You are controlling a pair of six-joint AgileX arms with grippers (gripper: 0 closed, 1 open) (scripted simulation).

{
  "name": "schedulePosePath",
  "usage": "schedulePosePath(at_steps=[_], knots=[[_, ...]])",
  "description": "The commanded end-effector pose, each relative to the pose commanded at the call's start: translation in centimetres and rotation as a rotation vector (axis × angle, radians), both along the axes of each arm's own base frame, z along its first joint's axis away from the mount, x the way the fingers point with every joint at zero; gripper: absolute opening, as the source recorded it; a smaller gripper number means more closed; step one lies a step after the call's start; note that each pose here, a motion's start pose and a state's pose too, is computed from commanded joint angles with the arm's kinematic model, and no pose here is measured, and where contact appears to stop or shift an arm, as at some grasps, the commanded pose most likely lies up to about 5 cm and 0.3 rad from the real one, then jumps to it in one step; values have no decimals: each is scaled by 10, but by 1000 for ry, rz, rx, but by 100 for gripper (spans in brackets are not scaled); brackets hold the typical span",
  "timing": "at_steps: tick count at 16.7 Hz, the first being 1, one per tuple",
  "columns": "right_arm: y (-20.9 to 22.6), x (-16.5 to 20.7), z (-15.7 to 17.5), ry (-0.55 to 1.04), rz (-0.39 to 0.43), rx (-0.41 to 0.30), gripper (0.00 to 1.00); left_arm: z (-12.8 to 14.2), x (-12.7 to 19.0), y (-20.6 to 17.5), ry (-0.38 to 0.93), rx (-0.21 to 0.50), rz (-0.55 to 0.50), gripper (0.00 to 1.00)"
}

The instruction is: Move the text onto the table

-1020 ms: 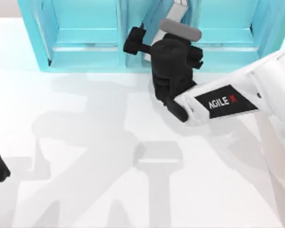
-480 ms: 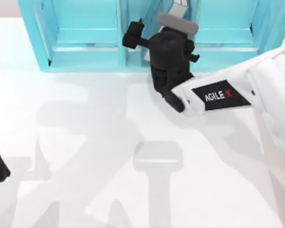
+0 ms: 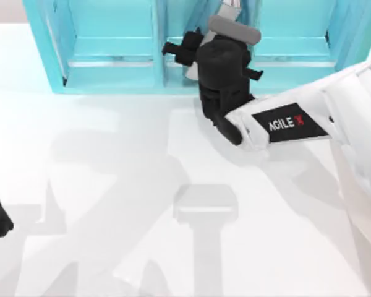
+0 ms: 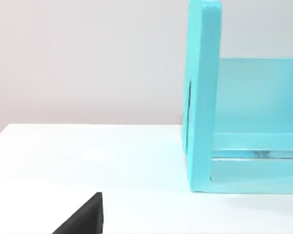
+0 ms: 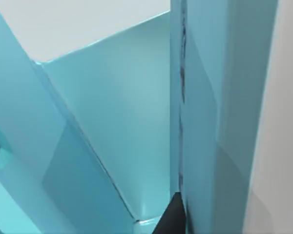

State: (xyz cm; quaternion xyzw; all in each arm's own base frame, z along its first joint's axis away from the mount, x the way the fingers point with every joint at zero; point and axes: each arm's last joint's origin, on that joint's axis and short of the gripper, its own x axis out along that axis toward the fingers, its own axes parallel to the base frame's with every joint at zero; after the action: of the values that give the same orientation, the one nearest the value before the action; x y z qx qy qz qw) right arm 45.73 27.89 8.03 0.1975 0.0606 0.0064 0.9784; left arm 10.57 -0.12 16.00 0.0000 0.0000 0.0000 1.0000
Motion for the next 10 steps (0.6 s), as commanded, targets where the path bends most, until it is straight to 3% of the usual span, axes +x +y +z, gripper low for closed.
schedulePosePath(at_steps=[4,10], knots=[[0,0,0,0,0,0,2,0,0,0,0,0,0,100],[0,0,0,0,0,0,0,0,0,0,0,0,0,100]])
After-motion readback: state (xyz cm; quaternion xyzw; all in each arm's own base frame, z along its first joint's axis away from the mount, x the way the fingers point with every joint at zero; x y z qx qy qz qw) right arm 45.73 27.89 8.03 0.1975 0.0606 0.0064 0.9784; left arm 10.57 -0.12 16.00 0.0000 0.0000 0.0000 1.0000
